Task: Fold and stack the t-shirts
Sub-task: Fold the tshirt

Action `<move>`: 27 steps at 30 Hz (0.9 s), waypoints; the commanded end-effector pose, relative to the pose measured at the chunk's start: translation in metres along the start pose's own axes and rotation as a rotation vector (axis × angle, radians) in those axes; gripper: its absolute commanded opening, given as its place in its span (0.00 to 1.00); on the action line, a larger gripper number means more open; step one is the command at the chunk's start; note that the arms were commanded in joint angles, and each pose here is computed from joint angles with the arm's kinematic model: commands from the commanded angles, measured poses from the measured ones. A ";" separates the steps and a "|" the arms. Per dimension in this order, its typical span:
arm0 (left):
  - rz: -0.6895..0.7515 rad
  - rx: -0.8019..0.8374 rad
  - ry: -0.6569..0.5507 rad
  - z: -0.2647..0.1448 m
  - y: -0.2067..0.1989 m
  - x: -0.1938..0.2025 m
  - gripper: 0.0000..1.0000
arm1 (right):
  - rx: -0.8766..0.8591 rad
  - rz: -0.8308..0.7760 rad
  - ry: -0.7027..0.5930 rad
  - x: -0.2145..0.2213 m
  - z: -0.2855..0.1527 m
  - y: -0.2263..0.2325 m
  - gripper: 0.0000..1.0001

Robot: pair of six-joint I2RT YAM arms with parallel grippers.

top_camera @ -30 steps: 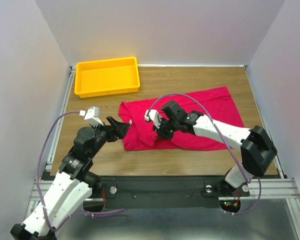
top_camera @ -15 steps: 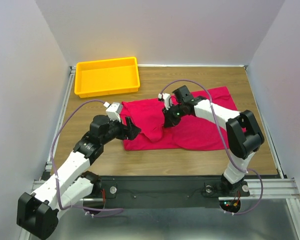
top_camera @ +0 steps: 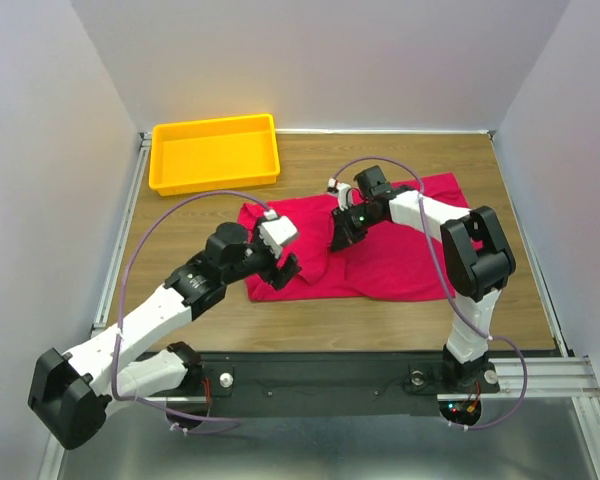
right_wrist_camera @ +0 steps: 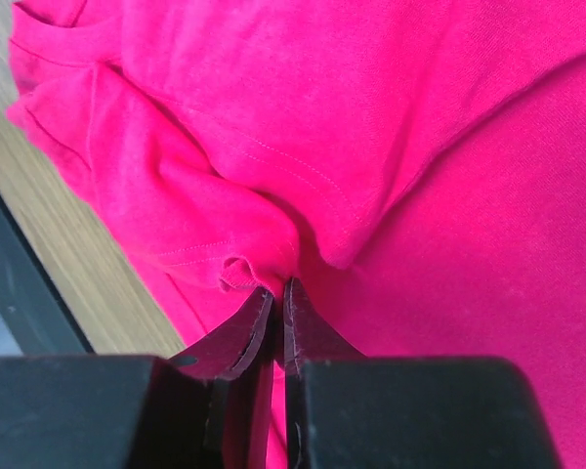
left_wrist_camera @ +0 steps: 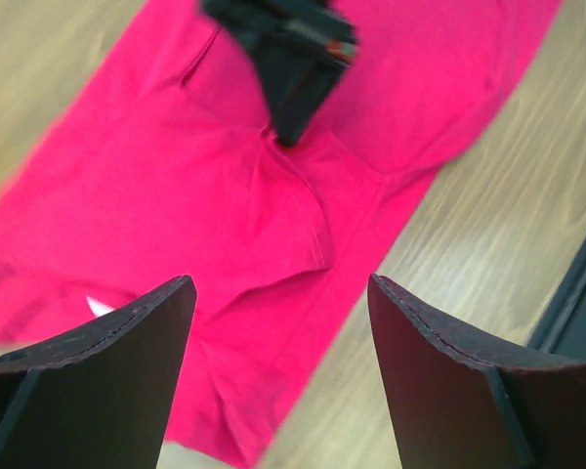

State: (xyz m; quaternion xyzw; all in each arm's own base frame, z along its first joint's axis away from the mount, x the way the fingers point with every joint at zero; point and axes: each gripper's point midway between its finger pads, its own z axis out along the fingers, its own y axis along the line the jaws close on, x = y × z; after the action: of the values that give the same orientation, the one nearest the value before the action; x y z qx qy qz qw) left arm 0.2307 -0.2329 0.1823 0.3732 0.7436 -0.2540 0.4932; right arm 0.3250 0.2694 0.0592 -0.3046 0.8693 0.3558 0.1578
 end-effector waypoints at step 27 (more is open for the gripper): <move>0.960 0.065 0.114 0.065 -0.004 0.072 0.75 | -0.130 0.042 -0.047 -0.027 -0.003 0.020 0.11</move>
State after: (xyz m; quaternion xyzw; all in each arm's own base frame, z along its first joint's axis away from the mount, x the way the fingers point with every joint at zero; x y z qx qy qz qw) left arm 0.2430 -0.2481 0.0820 0.7012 0.5331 -0.0054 0.4735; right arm 0.3243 0.2826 0.0714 -0.2898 0.8573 0.4008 0.1430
